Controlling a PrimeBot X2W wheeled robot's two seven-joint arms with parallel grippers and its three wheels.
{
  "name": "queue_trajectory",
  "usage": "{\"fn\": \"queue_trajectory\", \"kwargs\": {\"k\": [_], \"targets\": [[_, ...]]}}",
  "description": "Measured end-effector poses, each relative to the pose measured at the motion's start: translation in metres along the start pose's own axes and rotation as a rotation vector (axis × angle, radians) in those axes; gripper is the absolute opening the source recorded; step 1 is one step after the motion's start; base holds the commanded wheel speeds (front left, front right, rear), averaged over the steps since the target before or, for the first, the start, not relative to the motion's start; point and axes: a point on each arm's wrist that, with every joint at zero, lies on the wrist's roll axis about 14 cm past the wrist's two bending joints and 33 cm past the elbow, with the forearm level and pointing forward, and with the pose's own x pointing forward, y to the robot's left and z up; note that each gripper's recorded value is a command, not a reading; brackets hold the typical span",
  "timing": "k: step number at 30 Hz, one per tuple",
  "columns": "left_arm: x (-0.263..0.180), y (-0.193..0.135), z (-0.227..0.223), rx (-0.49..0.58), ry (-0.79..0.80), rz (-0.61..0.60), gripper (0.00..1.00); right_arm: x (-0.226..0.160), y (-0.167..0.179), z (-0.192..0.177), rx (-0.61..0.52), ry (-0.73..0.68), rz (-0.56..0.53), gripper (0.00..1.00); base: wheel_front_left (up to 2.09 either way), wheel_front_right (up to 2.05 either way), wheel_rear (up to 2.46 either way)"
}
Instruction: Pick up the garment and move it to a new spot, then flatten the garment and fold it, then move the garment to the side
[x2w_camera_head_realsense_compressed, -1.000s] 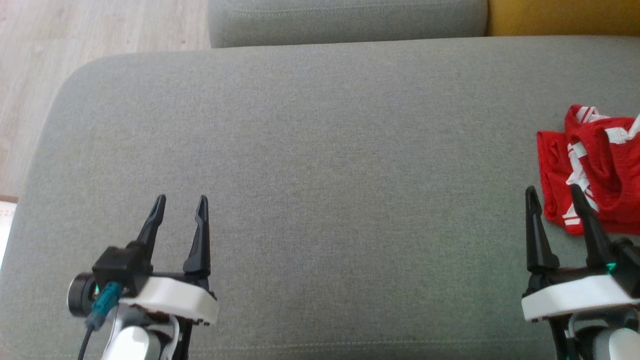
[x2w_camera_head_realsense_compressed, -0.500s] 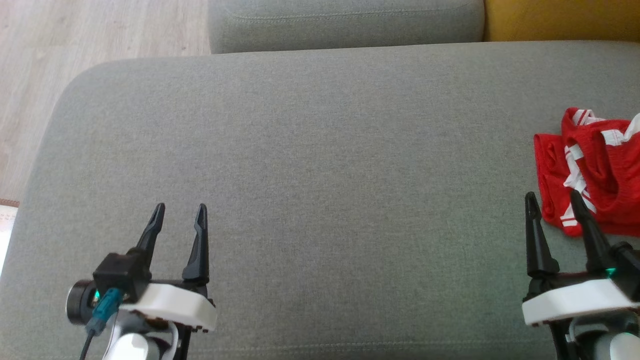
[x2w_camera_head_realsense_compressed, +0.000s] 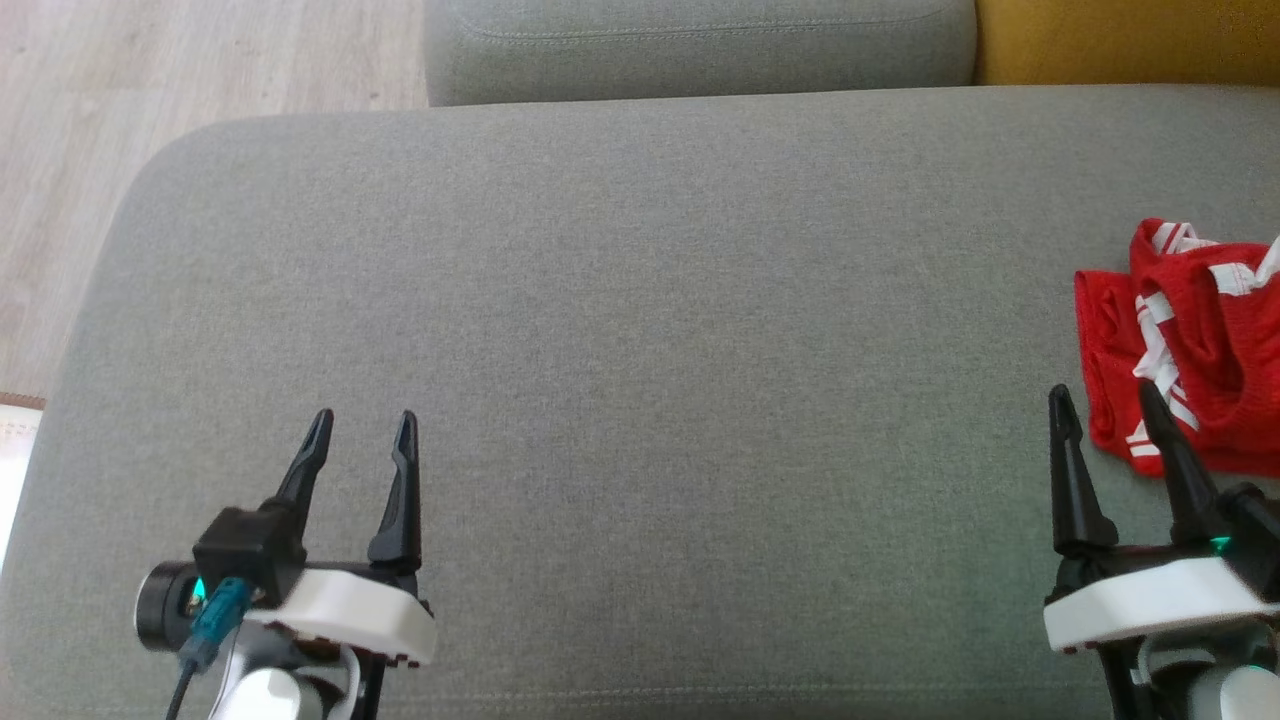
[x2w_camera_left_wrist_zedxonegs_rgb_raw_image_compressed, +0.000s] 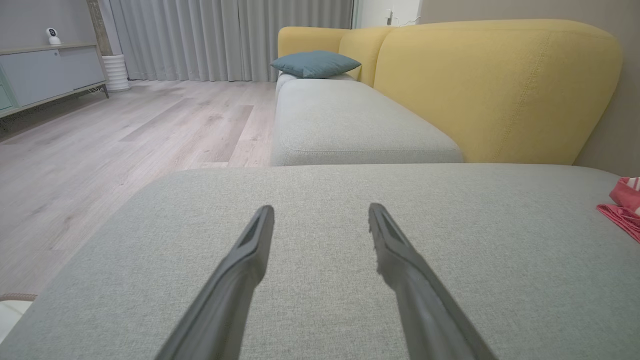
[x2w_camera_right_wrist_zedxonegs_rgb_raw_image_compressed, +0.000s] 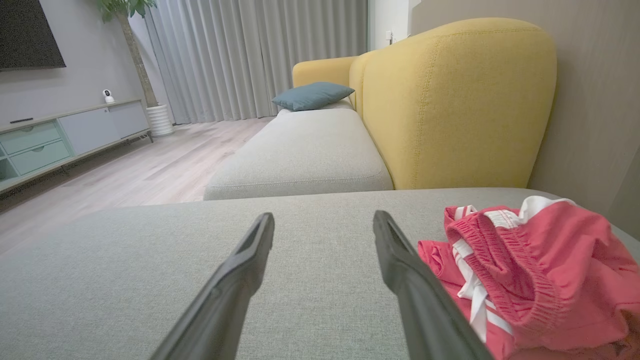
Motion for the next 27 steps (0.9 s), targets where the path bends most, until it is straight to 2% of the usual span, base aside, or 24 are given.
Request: {"fn": "queue_trajectory", "kwargs": {"k": [15, 16, 21, 27], "targets": [[-0.001, 0.002, -0.003, 0.003, 0.008, 0.009, 1.0, 0.002, 0.002, -0.002, 0.001, 0.005, 0.005, 1.0, 0.0, 0.0, 0.0], [-0.001, 0.002, -0.005, 0.003, 0.015, 0.01, 0.0, 0.002, 0.001, -0.004, 0.001, 0.012, 0.004, 0.0, 0.0, 0.0, 0.0], [-0.018, 0.001, -0.042, -0.011, 0.132, 0.027, 0.0, -0.004, -0.002, -0.034, 0.018, 0.104, -0.009, 0.0, 0.0, 0.0, 0.0], [-0.02, 0.003, -0.046, -0.081, 0.157, 0.042, 0.0, -0.007, -0.002, -0.038, 0.095, 0.113, -0.014, 0.0, 0.0, 0.0, 0.0]]}}
